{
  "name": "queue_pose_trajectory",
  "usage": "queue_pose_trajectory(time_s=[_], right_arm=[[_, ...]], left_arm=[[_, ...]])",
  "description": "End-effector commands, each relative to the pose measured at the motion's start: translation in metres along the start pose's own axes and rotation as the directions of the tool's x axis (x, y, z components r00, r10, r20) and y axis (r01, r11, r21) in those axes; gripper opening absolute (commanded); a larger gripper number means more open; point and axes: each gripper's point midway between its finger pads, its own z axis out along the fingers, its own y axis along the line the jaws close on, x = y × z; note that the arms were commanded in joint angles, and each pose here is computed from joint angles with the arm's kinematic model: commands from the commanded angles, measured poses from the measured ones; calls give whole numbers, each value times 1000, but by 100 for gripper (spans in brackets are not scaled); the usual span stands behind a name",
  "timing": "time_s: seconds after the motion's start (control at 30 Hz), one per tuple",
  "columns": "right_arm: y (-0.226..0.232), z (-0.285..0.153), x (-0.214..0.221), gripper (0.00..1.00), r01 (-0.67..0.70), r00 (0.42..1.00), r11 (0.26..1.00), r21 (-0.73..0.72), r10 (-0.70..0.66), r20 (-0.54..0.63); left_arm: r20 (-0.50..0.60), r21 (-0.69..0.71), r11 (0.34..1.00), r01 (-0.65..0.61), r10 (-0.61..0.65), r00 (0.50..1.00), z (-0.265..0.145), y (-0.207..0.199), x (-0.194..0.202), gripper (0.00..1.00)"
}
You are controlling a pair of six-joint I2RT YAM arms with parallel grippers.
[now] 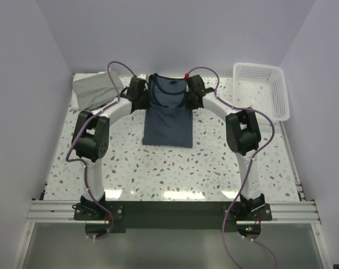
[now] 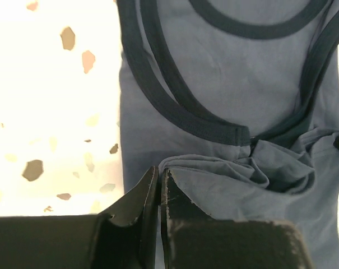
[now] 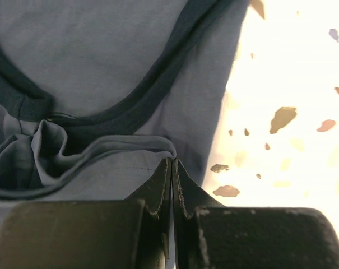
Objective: Fold and stack the tank tops
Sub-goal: Fold the tank top
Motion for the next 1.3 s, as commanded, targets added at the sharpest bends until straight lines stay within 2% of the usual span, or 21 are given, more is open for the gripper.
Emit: queue_pose_trajectory(time_s=[0.0, 0.2, 0.3, 0.33, 0.37, 0.43, 0.47, 0.5, 0.57, 0.6, 0.67, 0.73, 0.77, 0.83, 0.87, 0.97, 1.13, 1.27], right_arm=[[-11, -36, -46, 0, -39, 991, 998, 52, 32, 133], [-23, -25, -35, 0, -63, 993, 993, 99, 52, 110], [-27, -16, -29, 0, -67, 994, 991, 113, 57, 94], [-29, -14, -27, 1, -72, 994, 991, 114, 62, 89], [-29, -12, -25, 3, -72, 995, 991, 114, 63, 83], [-32, -11, -26, 16, -81, 994, 989, 121, 71, 87], [-31, -12, -27, 22, -83, 993, 989, 119, 73, 88], [-31, -14, -30, 32, -84, 993, 990, 115, 73, 95], [-29, -23, -38, 43, -88, 991, 990, 113, 75, 114], [-31, -27, -39, 48, -89, 990, 989, 118, 76, 115], [-33, -44, -48, 49, -102, 986, 986, 133, 83, 144], [-22, -53, -45, 45, -113, 983, 990, 85, 99, 153], [-12, -63, -50, 44, -110, 980, 993, 44, 101, 171], [6, -67, -49, 34, -84, 981, 996, 3, 82, 174], [14, -68, -48, 31, -74, 983, 997, -22, 76, 166], [20, -60, -36, 19, -59, 990, 998, -35, 63, 128], [25, -44, -11, 17, -51, 996, 995, -88, 57, 67], [22, -26, 6, 17, -36, 999, 996, -85, 38, 22]], left_arm=[[159, -7, 1000, 27, -26, 987, -20, 0, -49, 1], [99, -30, 999, 23, -20, 995, 8, 7, -31, 1], [75, -36, 999, 18, -15, 997, 18, 11, -21, 4], [71, -34, 999, 16, -14, 997, 20, 11, -19, 9], [72, -35, 999, 16, -14, 997, 21, 11, -20, 22], [86, -24, 1000, 14, -12, 996, 19, 8, -24, 40], [98, -22, 1000, 16, -13, 995, 17, 7, -29, 53], [120, -14, 1000, 15, -14, 993, 11, 4, -37, 58], [171, -15, 1000, 24, -21, 985, -6, 0, -57, 67], [186, -21, 999, 29, -25, 982, -12, 0, -62, 68], [252, -33, 998, 57, -47, 967, -38, 0, -82, 68], [268, 13, 999, 53, -54, 962, -51, -11, -82, 65], [279, 55, 998, 40, -53, 959, -62, -27, -83, 59], [243, 126, 992, 11, -42, 969, -62, -50, -69, 51], [213, 166, 986, 4, -40, 976, -59, -66, -58, 41], [144, 254, 967, -13, -24, 989, -47, -94, -31, 28], [54, 379, 925, -36, 16, 998, -22, -124, -3, 24], [-42, 364, 930, -45, 64, 997, 23, -119, 27, 26]])
